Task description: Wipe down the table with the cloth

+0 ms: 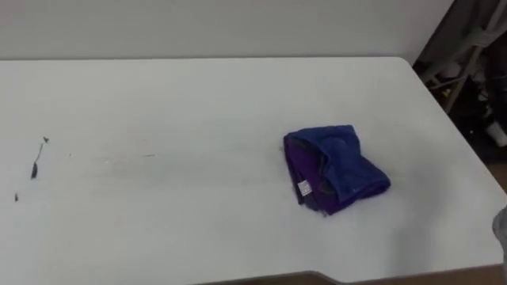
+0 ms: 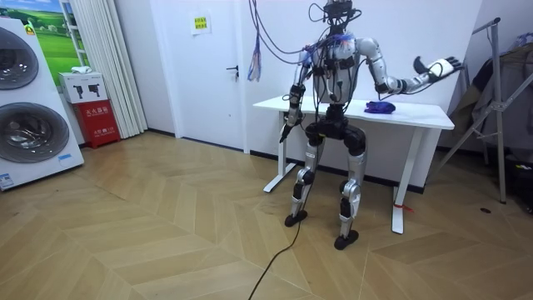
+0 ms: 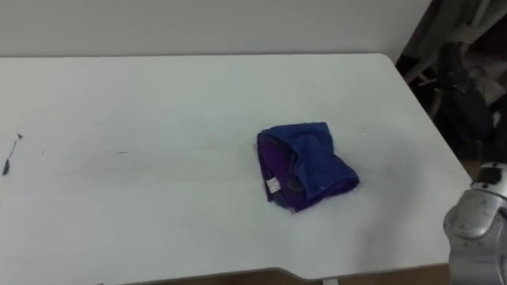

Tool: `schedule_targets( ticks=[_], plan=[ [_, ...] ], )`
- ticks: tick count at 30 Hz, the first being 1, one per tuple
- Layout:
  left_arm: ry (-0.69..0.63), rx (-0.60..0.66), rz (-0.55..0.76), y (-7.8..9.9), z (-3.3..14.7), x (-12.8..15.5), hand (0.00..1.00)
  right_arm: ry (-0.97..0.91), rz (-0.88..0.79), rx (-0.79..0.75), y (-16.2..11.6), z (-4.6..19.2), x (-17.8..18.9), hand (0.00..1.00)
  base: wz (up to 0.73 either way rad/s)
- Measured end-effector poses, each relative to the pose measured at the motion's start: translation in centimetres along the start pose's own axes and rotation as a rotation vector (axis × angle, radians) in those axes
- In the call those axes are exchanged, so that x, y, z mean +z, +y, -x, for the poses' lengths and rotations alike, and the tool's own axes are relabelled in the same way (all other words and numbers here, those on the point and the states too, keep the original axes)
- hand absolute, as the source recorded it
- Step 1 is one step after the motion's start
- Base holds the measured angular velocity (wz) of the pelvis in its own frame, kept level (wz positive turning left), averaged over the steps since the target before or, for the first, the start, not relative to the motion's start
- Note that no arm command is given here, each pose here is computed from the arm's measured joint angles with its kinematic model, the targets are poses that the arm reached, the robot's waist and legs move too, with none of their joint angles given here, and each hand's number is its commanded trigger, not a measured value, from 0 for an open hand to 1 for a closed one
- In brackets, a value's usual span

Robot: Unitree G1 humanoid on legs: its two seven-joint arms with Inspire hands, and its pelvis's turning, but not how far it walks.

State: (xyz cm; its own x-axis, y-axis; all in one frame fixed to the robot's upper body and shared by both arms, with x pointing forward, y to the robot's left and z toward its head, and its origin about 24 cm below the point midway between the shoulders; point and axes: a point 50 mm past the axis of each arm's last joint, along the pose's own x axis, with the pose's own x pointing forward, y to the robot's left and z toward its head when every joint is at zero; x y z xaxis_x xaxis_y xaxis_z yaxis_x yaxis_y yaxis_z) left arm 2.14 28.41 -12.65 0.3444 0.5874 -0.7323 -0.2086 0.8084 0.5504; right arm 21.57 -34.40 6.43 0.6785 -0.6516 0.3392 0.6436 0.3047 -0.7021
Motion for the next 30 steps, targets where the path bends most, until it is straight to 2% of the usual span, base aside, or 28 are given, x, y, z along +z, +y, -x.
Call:
schedule_targets(
  ticks=[7,12,15,21,23,24,26,27,29,30],
  plan=[
    [0.054,0.024,0.018,0.9,0.1,-1.2,0.00,0.334,-0.023,-0.069,-0.8,1.1,-6.2,0.00,-0.04],
    [0.087,0.030,0.016,1.1,0.3,-1.9,0.00,0.545,-0.141,-0.227,-2.4,2.1,-8.9,0.00,-0.08],
    [0.085,0.034,0.020,1.2,0.2,-1.9,0.00,0.702,-0.198,-0.326,-3.3,3.6,-11.2,0.00,0.00],
    [0.127,0.052,0.051,1.6,0.3,-2.8,0.00,1.069,-0.173,-0.392,-4.2,9.7,-16.8,0.00,0.00],
    [0.146,0.048,0.069,1.5,0.4,-3.1,0.00,1.203,-0.151,-0.394,-4.6,13.1,-18.4,0.00,0.00],
    [0.150,0.047,0.069,1.4,0.4,-3.1,0.00,1.239,-0.141,-0.385,-4.6,14.1,-18.8,0.00,0.00],
    [0.167,0.037,0.067,1.2,0.4,-3.4,0.00,1.348,-0.115,-0.297,-3.8,17.3,-19.5,0.00,-0.03],
    [0.167,0.033,0.064,1.1,0.4,-3.4,0.00,1.361,-0.098,-0.254,-3.5,18.1,-19.6,0.00,0.00],
    [0.163,0.005,0.052,0.4,0.4,-3.2,0.00,1.348,-0.022,-0.013,-1.8,20.5,-19.3,0.00,-0.02],
    [0.168,-0.002,0.048,0.2,0.5,-3.4,0.00,1.329,-0.003,0.055,-1.2,21.0,-19.0,0.00,0.00]
  ],
)
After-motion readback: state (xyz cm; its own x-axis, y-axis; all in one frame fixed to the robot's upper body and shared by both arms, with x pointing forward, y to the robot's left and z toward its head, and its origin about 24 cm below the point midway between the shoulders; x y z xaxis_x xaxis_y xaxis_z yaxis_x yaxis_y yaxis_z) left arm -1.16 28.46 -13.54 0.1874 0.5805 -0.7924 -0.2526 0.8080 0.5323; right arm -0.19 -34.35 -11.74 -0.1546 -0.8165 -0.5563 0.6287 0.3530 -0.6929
